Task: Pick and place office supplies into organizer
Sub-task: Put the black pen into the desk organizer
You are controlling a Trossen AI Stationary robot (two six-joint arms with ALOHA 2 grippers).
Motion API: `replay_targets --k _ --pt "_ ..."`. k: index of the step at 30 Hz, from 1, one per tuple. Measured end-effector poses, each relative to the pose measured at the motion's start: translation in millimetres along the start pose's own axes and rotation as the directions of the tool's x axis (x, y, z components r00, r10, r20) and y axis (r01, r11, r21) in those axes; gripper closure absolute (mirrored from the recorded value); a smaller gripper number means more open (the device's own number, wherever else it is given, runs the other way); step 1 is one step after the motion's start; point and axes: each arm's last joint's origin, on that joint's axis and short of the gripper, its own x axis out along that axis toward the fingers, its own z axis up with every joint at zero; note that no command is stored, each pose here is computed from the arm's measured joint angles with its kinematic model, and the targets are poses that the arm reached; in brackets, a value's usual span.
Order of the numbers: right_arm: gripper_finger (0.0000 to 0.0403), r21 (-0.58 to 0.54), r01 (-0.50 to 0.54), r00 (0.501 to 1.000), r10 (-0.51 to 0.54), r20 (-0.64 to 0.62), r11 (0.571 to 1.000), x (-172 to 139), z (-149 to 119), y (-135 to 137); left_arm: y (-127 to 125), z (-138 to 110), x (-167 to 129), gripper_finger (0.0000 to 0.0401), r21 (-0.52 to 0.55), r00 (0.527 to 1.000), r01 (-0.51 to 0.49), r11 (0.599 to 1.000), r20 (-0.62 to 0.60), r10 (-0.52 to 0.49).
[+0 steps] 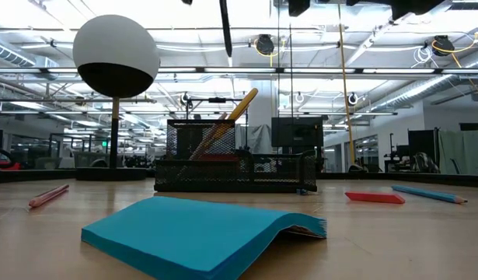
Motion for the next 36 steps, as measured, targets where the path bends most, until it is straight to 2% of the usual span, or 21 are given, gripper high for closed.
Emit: replay_targets --k 3,6,10,15,18,23,30,36 --pt "0.0202 -0.023 -0.01 1.0 0.01 -0.009 1.0 0 0 3 4 -14 2 0.0392 -0.027 1.0 -0.006 1.0 0.005 0.006" --pt "0.02 -0.023 -0.012 1.0 0.012 -0.014 1.0 0 -1 3 14 -28 -3 0.0381 -0.073 0.999 -0.054 0.996 -0.003 0.054" --pt "0.0203 -0.025 -0.01 1.0 0.01 -0.015 1.0 0 -1 3 22 -52 -14 0.0387 -0.11 0.995 -0.096 0.989 -0.015 0.095" --pt "0.0205 -0.023 -0.006 1.0 0.006 -0.016 1.0 0 -1 3 30 -70 -28 0.0392 -0.164 0.983 -0.12 0.979 0.12 0.141" --pt "0.0203 -0.021 0.018 1.0 -0.018 -0.019 1.0 0 -1 2 35 -85 -35 0.0377 -0.224 0.979 -0.149 0.963 0.106 0.176" --pt "0.0204 -0.019 0.019 1.0 -0.02 -0.02 1.0 0 -1 2 36 -98 -36 0.037 -0.285 0.984 -0.103 0.953 0.112 0.14" --pt "0.0208 -0.016 0.017 1.0 -0.017 -0.02 1.0 0 -1 2 31 -105 -37 0.0393 -0.307 0.989 -0.079 0.949 0.096 0.114" --pt "0.0205 -0.016 0.017 1.0 -0.017 -0.02 1.0 0 -1 2 28 -111 -38 0.0369 -0.328 0.991 -0.081 0.941 0.076 0.112"
